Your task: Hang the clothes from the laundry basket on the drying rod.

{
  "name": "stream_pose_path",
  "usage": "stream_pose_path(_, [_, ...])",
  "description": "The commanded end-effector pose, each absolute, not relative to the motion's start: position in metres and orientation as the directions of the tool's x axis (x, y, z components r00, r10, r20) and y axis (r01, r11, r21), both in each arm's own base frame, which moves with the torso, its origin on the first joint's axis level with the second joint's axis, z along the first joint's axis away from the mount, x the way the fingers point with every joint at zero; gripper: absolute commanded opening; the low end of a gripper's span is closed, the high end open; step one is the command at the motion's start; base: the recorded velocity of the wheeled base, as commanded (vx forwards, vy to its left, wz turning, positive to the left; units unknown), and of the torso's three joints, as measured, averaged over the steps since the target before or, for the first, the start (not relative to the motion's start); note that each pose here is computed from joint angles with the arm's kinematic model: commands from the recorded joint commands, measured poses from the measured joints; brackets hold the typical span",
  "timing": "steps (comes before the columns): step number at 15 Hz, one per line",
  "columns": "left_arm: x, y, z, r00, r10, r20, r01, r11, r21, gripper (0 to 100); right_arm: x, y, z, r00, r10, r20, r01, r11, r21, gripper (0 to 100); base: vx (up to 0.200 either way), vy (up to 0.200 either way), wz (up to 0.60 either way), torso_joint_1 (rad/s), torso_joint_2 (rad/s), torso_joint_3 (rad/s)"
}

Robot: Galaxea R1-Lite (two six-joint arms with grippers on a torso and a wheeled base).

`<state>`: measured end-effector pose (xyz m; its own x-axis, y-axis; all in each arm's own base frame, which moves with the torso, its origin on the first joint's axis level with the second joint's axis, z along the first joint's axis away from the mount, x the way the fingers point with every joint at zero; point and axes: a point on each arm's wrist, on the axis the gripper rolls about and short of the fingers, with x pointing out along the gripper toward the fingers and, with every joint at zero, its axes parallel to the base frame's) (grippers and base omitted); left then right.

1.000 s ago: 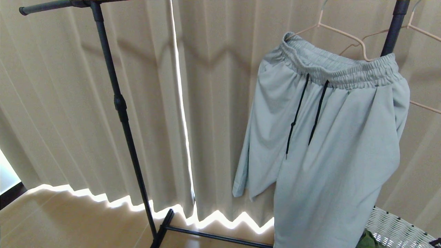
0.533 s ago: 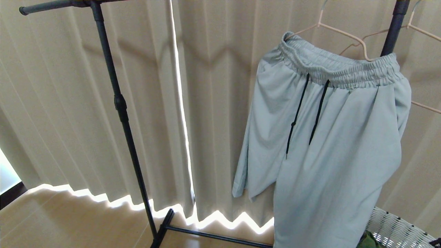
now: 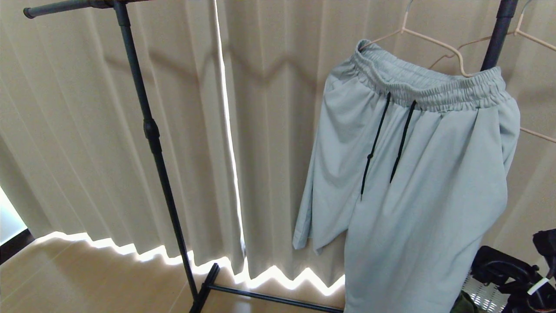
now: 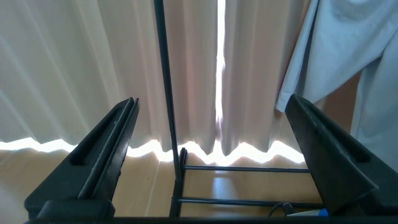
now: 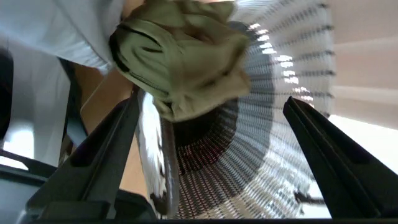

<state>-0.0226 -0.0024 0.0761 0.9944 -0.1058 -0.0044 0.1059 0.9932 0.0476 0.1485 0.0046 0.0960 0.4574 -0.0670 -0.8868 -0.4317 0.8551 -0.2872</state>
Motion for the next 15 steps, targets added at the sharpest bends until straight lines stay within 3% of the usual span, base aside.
stream_pose_path(1, [-0.022, -0.002, 0.076, 0.994, -0.106, -0.006, 0.106, 0.993, 0.047, 100, 0.160, 0.008, 0.073, 0.356, -0.066, -0.932, -0.479, 0.843, -0.242, 100, 0.000, 0.000, 0.00, 0.000, 0.00, 0.000])
stream_pose_path(5, [-0.022, -0.002, 0.076, 0.994, -0.106, -0.006, 0.106, 0.993, 0.048, 100, 0.178, 0.007, 0.054, 0.298, -0.076, -0.952, -0.486, 0.846, -0.220, 100, 0.000, 0.000, 0.00, 0.000, 0.00, 0.000])
stream_pose_path(13, [-0.022, -0.002, 0.076, 0.994, -0.106, -0.006, 0.106, 0.993, 0.050, 100, 0.198, -0.002, 0.040, 0.341, -0.093, -0.935, -0.430, 0.869, -0.243, 100, 0.000, 0.000, 0.00, 0.000, 0.00, 0.000])
stream_pose_path(14, [-0.022, -0.002, 0.076, 0.995, -0.104, -0.006, 0.104, 0.993, 0.050, 100, 0.198, -0.002, 0.040, 0.344, -0.093, -0.934, -0.428, 0.870, -0.245, 0, 0.000, 0.000, 0.00, 0.000, 0.00, 0.000])
stream_pose_path(15, [-0.022, -0.002, 0.076, 0.995, -0.104, -0.006, 0.104, 0.993, 0.050, 100, 0.198, -0.002, 0.040, 0.345, -0.093, -0.934, -0.426, 0.871, -0.245, 0, 0.000, 0.000, 0.00, 0.000, 0.00, 0.000])
